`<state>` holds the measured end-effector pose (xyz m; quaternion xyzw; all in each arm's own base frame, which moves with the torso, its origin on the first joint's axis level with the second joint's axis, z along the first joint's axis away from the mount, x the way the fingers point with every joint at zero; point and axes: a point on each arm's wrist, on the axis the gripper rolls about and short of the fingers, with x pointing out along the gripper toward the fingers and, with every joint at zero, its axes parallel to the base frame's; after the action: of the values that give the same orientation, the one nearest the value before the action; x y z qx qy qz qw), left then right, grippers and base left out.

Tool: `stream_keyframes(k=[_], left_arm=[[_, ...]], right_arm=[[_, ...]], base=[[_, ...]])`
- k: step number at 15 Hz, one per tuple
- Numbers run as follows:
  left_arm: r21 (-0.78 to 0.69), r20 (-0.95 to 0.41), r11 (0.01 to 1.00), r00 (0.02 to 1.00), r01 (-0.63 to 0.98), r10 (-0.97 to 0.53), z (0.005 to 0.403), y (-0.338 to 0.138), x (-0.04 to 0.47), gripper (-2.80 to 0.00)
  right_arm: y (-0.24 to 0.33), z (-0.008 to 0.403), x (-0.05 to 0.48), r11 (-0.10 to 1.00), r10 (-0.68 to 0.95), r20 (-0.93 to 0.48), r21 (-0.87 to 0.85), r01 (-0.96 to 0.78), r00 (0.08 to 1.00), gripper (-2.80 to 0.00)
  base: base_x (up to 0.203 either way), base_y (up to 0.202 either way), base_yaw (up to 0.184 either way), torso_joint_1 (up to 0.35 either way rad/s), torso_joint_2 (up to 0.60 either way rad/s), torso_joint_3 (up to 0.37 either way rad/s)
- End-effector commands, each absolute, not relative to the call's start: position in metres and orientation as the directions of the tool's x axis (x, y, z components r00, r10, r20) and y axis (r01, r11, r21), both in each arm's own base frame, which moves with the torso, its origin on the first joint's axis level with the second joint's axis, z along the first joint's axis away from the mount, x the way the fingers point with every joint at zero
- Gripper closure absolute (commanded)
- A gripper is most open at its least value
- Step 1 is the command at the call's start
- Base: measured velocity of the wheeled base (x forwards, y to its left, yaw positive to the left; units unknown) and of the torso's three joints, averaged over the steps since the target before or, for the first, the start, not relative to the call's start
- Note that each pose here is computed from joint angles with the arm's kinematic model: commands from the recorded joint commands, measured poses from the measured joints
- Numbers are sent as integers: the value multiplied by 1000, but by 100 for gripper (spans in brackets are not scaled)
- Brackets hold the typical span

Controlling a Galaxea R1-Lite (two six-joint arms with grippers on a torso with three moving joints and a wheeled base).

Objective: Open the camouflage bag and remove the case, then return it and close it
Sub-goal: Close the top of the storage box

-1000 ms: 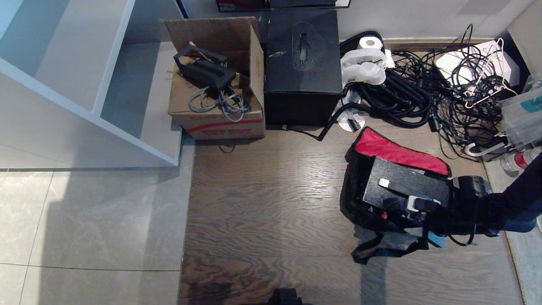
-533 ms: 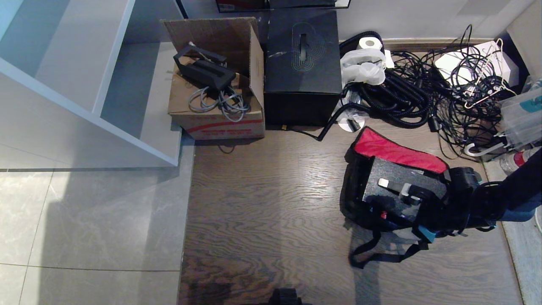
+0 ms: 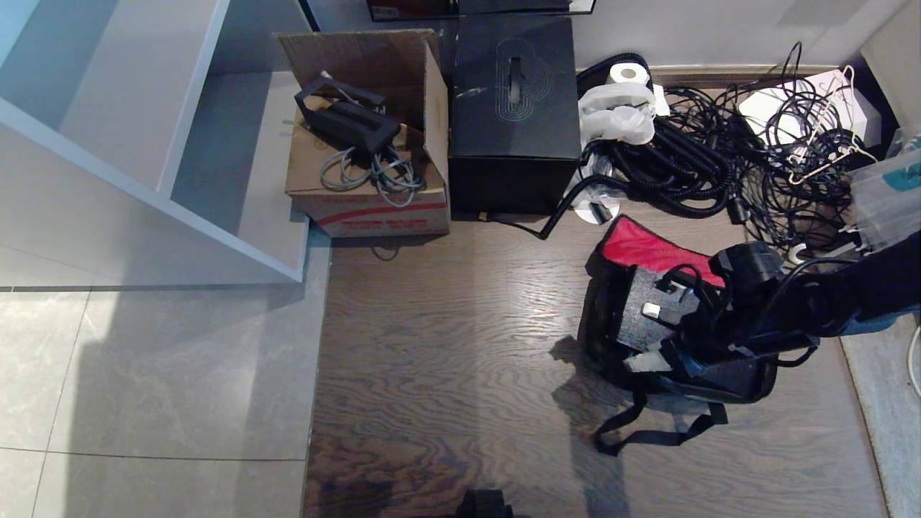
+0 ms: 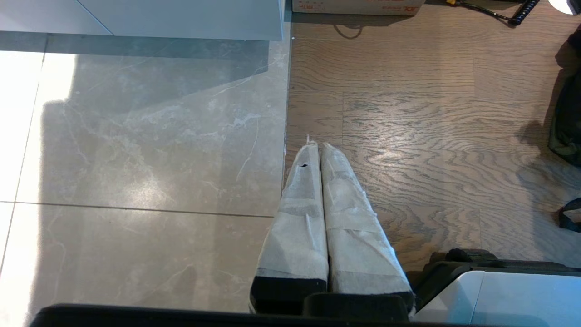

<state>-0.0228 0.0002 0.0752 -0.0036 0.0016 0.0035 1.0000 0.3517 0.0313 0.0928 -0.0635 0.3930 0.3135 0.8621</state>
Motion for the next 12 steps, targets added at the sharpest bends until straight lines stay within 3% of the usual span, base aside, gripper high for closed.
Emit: stream_keyframes(k=[1,5,8,12], left_arm=[[-8,-3,1000,1000,-8,8,75,0,-23,0],[-8,-3,1000,1000,-8,8,75,0,-23,0],[-8,-3,1000,1000,-8,8,75,0,-23,0],[-8,-3,1000,1000,-8,8,75,0,-23,0]], right_arm=[[55,88,368,871,412,-746,153,-467,523,0],[83,65,402,922,367,-641,152,-357,674,0],[89,50,420,973,203,-603,38,-226,771,0],[93,33,433,988,110,-548,-34,-153,829,0]], base=[[0,0,0,0,0,0],[0,0,0,0,0,0],[0,0,0,0,0,0],[0,0,0,0,0,0]])
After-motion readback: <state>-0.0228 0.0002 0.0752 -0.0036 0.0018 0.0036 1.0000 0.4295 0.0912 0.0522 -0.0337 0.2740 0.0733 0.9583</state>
